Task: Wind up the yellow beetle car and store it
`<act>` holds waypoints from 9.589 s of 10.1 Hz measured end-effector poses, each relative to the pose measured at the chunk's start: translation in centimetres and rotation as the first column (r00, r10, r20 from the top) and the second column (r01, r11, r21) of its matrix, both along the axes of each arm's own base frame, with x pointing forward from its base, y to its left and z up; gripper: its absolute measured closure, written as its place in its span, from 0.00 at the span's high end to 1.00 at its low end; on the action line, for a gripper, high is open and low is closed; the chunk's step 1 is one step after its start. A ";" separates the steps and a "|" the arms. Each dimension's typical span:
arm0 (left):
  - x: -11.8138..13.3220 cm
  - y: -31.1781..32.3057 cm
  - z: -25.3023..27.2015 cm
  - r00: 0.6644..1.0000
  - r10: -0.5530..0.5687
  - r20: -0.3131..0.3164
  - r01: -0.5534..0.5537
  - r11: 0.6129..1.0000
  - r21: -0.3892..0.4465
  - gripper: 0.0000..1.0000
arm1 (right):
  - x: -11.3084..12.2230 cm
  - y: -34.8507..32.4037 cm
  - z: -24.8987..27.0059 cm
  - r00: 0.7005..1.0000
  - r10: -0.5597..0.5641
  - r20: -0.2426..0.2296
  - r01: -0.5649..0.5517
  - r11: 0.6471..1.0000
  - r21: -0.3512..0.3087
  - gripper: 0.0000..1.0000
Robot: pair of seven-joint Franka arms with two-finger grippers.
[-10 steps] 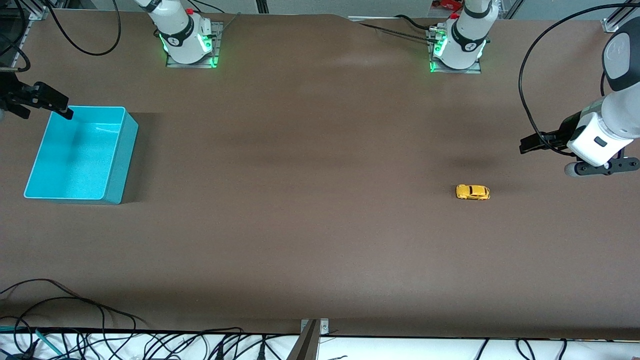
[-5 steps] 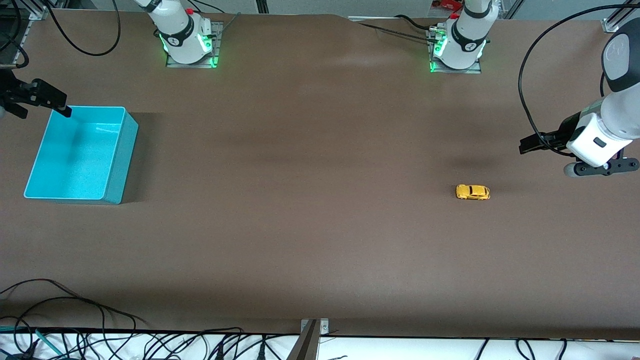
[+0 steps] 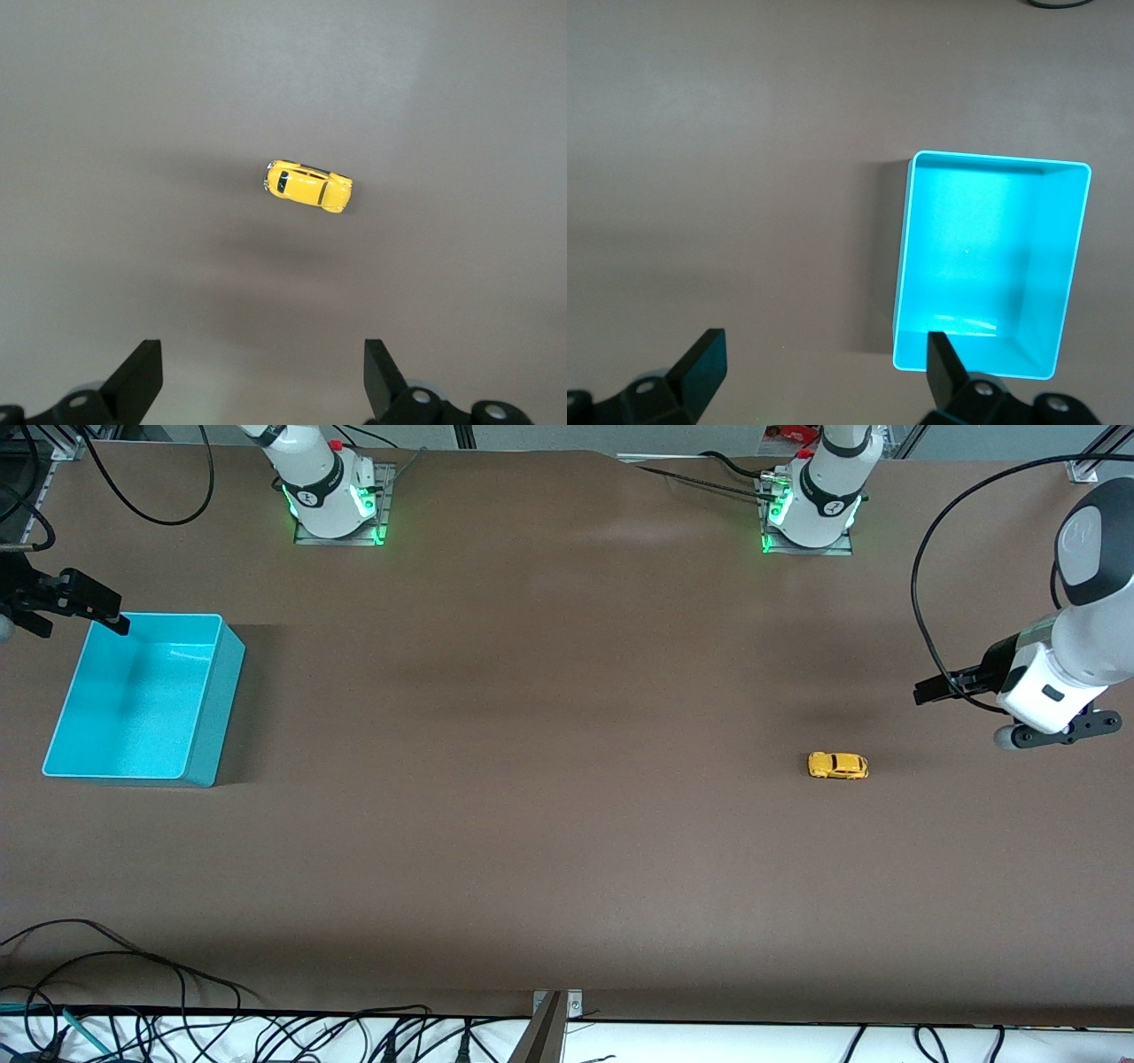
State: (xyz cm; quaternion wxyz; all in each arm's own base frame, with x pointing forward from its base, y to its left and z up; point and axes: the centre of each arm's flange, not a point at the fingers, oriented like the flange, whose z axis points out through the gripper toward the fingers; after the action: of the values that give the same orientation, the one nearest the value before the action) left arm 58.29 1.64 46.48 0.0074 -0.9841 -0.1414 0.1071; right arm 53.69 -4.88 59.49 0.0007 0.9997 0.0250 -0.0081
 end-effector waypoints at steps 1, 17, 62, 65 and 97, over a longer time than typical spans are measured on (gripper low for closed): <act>0.4 0.2 -1.3 0.997 0.074 -0.009 -0.074 0.997 0.016 1.00 | 0.0 0.0 0.0 1.000 0.001 0.000 -0.001 1.000 0.000 1.00; 0.3 -3.3 -25.3 0.390 0.909 0.149 -0.921 0.381 0.086 1.00 | -0.1 0.1 0.0 1.000 0.003 -0.008 -0.003 1.000 0.001 1.00; -0.3 1.9 -27.7 0.327 0.930 0.165 -0.943 0.312 0.111 0.46 | 0.0 1.1 0.1 1.000 0.021 -0.005 -0.021 1.000 0.000 1.00; 0.1 2.7 -30.8 0.310 0.936 0.167 -0.950 0.297 0.098 0.85 | 0.0 1.1 0.1 1.000 0.022 -0.006 -0.022 1.000 0.000 1.00; -1.7 -2.7 -0.7 0.916 -0.389 0.099 0.389 0.921 0.024 0.98 | 2.4 1.0 -3.7 1.000 0.019 -0.010 -0.019 1.000 -0.004 1.00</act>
State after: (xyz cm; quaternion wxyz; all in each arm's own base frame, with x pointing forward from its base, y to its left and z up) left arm 56.59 -1.08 45.82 0.0233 -0.9967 0.0567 0.0529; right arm 56.06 -3.90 55.78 0.0029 0.9993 0.0345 -0.0132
